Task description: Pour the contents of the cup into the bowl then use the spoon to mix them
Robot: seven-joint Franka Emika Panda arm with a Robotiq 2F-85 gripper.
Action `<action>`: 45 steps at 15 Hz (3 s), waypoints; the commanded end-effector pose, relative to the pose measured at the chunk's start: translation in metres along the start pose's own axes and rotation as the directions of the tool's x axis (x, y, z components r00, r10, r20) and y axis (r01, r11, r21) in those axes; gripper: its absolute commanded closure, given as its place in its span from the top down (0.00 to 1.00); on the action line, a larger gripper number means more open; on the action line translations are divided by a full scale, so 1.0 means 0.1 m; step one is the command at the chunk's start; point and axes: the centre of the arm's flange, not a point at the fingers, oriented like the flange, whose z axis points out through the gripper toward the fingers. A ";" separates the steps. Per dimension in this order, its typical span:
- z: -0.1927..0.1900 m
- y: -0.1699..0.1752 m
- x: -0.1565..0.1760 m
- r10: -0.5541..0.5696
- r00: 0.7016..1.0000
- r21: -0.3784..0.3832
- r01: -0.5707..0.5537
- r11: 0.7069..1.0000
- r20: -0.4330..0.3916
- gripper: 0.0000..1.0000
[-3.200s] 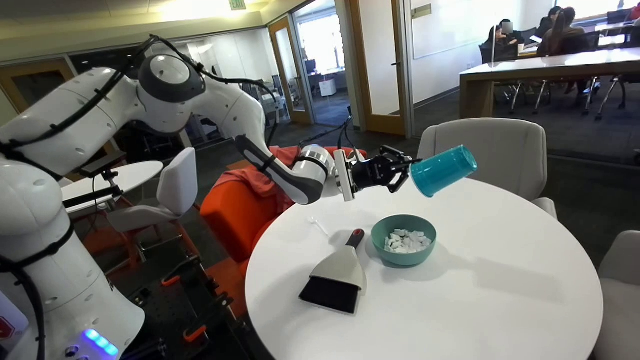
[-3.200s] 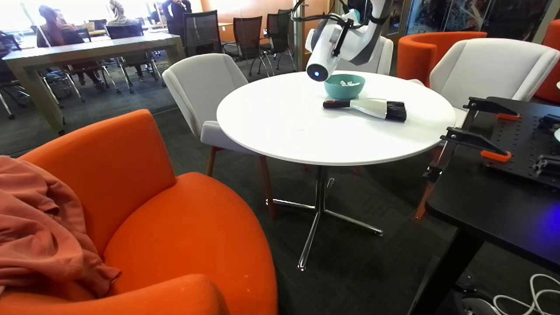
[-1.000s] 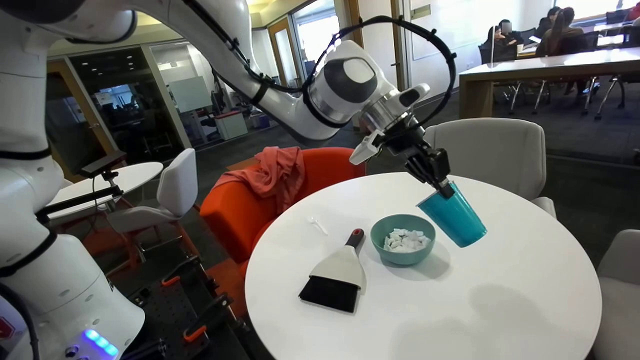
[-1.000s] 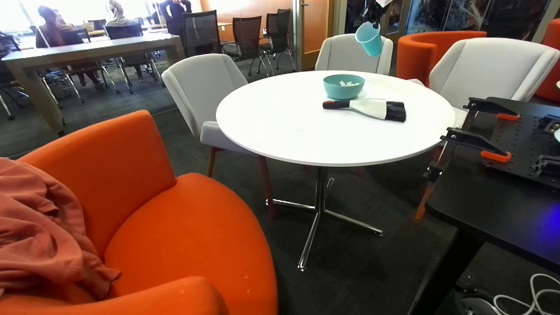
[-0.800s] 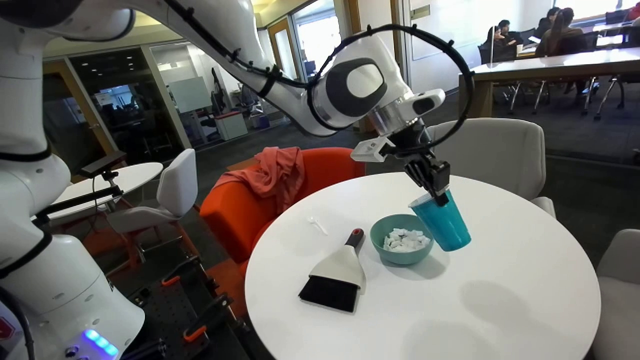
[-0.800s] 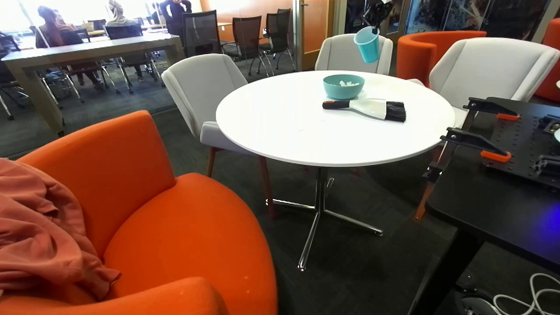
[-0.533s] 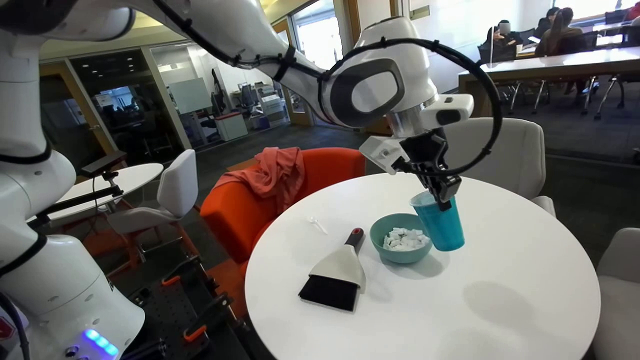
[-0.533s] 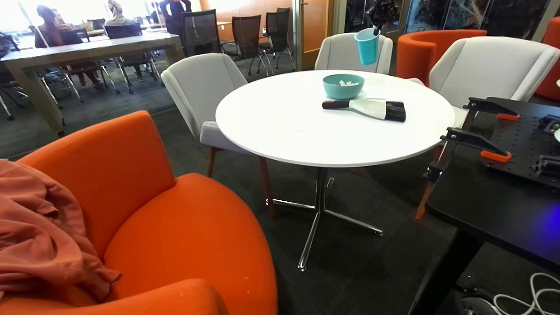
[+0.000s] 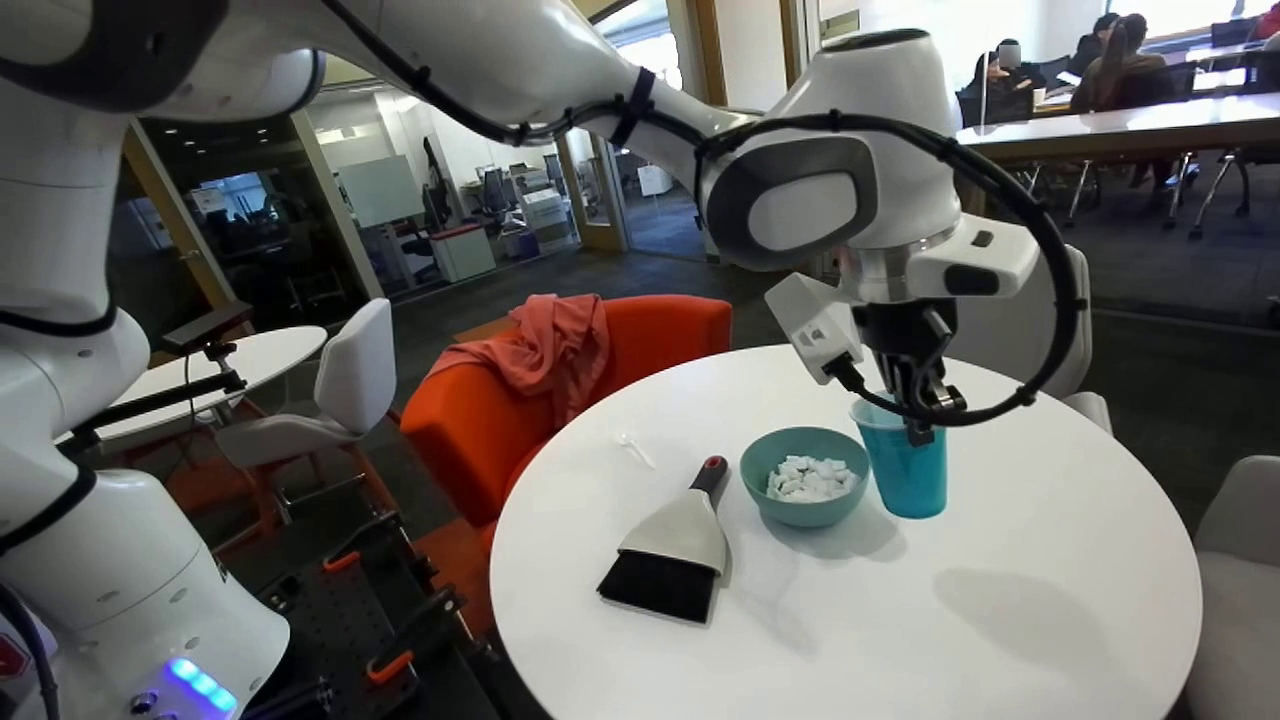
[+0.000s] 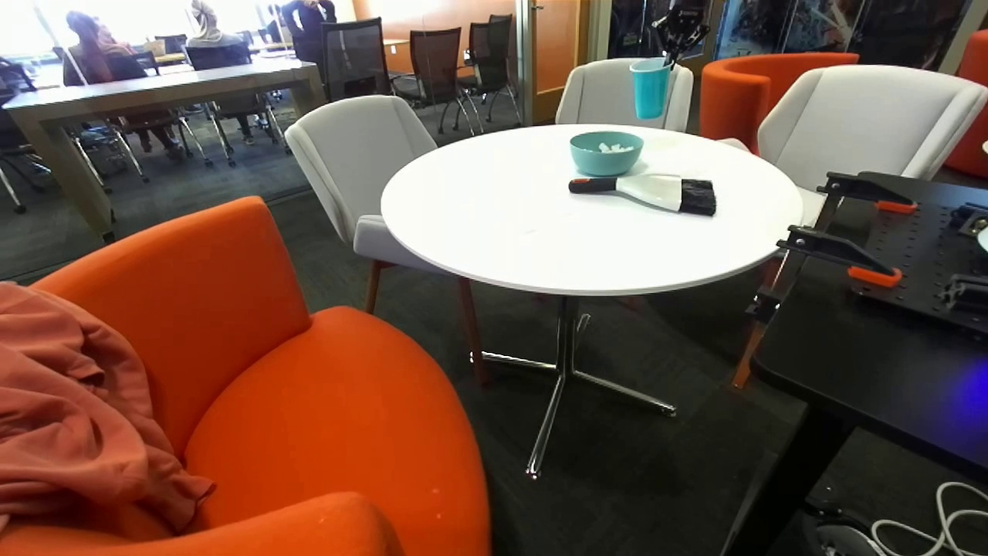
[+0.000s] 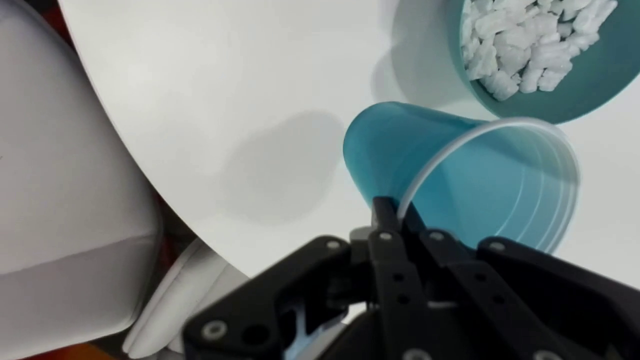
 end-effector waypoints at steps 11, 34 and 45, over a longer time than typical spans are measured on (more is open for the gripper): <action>0.80 0.30 0.42 0.160 0.987 0.077 -0.159 0.984 -0.004 0.01; 0.21 0.42 0.39 0.145 0.989 0.131 -0.139 0.982 -0.037 0.90; -0.43 -1.37 -0.40 -0.442 0.893 0.149 0.427 0.892 0.085 1.00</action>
